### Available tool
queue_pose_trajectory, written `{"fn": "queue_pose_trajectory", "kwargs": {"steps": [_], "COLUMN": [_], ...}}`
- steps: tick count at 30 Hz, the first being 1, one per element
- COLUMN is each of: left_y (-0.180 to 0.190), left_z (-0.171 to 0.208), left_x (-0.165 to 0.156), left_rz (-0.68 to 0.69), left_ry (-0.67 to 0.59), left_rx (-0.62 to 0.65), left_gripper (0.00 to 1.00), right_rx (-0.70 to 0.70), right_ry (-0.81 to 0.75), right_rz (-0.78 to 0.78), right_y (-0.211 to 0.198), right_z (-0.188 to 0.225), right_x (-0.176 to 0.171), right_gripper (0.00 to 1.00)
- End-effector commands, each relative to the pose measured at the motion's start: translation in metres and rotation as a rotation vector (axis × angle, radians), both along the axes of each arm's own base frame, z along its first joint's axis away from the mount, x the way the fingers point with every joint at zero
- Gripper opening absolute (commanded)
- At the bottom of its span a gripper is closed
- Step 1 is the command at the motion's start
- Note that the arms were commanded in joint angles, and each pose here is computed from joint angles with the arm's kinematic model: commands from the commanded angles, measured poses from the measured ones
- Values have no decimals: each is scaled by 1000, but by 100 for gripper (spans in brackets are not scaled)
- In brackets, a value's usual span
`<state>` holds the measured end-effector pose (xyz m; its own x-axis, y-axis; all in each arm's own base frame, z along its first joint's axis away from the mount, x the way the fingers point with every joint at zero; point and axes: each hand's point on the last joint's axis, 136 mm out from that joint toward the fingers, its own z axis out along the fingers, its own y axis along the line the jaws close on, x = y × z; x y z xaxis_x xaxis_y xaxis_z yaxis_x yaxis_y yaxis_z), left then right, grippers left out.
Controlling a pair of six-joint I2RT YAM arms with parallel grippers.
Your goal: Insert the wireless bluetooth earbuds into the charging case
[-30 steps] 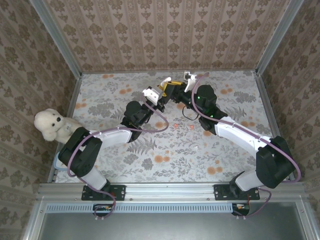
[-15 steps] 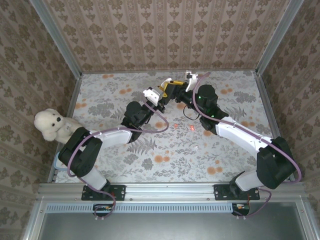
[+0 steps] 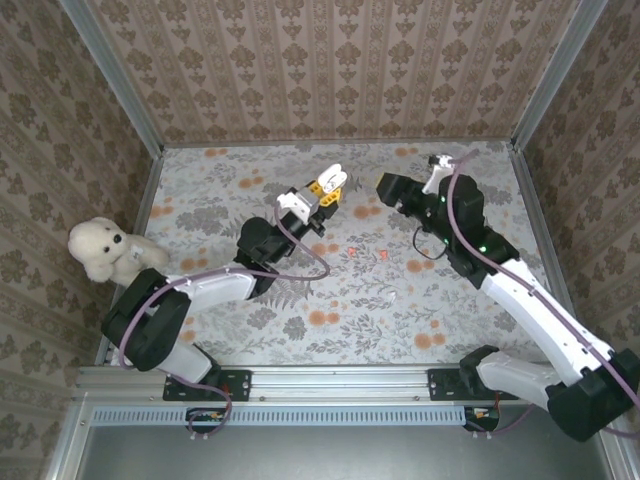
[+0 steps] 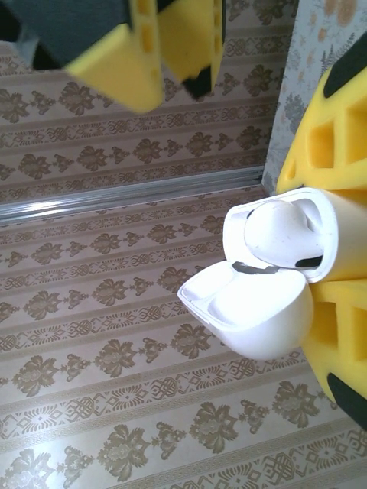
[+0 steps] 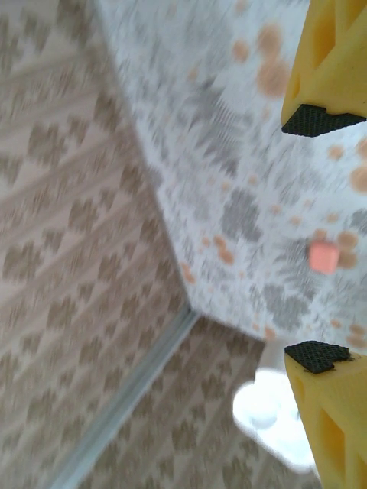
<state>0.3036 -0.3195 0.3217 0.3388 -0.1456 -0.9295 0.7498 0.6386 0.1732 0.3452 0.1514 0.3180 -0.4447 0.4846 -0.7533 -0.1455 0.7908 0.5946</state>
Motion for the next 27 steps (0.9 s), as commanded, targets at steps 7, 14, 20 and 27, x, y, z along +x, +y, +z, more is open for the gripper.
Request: {"fn": "queue_pose_trajectory", "kwargs": {"steps": [7, 14, 20, 27], "left_y": [19, 22, 23, 24], "left_z": [11, 7, 5, 3], "left_x": [-10, -12, -14, -14], "left_rz": [36, 38, 38, 38], "left_ry": [-66, -63, -59, -54], "left_rx": [-19, -12, -9, -11], "left_gripper": [0, 0, 0, 0], "right_rx": [-185, -281, -385, -464], "right_ry": [720, 875, 926, 931], "right_rz": [-207, -205, -205, -182], "right_y": [-55, -41, -27, -20], "right_z": [-205, -262, -280, -288], "right_x": [-85, -97, -101, -100], "right_gripper": [69, 67, 66, 64]}}
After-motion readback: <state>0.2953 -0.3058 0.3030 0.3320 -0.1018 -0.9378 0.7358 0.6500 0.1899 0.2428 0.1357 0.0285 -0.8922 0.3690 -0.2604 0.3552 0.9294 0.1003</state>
